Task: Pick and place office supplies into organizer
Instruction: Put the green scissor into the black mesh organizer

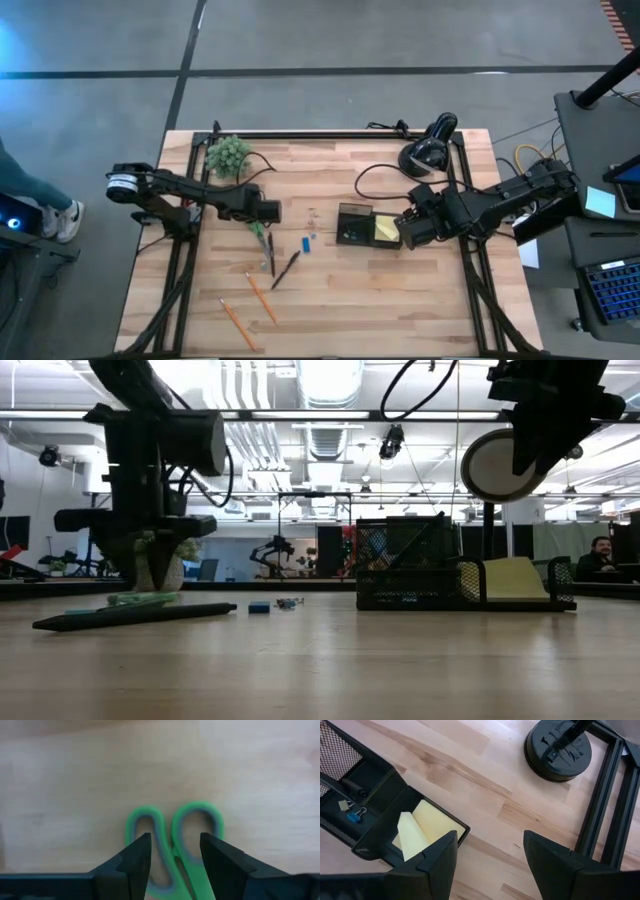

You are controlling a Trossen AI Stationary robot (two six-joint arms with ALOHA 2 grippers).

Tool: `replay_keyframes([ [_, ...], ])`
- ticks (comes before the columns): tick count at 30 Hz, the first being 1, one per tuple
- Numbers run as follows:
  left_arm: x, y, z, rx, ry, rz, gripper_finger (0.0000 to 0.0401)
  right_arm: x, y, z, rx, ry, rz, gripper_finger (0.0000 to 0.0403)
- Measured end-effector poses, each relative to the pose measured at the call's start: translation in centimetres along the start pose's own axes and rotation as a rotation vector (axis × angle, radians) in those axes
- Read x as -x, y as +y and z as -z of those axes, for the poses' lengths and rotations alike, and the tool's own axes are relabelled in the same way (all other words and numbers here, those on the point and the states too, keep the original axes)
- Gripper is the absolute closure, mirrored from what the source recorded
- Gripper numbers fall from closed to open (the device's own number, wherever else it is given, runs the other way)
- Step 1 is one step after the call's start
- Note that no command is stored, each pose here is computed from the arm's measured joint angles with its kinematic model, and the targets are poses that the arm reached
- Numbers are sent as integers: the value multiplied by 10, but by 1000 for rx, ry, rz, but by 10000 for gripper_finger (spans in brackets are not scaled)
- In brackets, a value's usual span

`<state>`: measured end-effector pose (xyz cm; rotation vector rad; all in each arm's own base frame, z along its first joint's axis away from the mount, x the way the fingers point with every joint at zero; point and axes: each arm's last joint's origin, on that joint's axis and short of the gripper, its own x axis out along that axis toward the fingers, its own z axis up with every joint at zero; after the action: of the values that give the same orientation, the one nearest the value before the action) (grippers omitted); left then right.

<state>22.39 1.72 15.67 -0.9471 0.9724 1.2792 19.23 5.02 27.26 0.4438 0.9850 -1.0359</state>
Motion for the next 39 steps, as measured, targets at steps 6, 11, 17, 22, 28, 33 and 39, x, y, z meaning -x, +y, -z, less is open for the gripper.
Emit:
replay_keyframes([
  [6, -8, -1, 3, 44, 24, 60, 246, 0, 0, 0, 20, 1, 0, 183],
  [11, -14, -2, 5, 49, 20, 82, 246, 0, 0, 0, 27, 3, 0, 183],
  [17, -17, -1, 6, 34, 15, 58, 246, 0, 0, 0, 42, 10, -3, 183],
  [22, -21, -1, 7, 10, 9, 39, 260, 0, 0, 0, 45, 10, -3, 183],
  [28, -21, -1, 6, -25, -15, 35, 315, 0, 0, 0, 45, 10, -3, 184],
  [33, -22, -1, 6, -51, -28, 32, 333, 0, 0, 0, 44, 10, -3, 184],
  [39, -16, -5, 2, -68, -75, 46, 329, 0, 0, 0, 41, 9, -3, 184],
])
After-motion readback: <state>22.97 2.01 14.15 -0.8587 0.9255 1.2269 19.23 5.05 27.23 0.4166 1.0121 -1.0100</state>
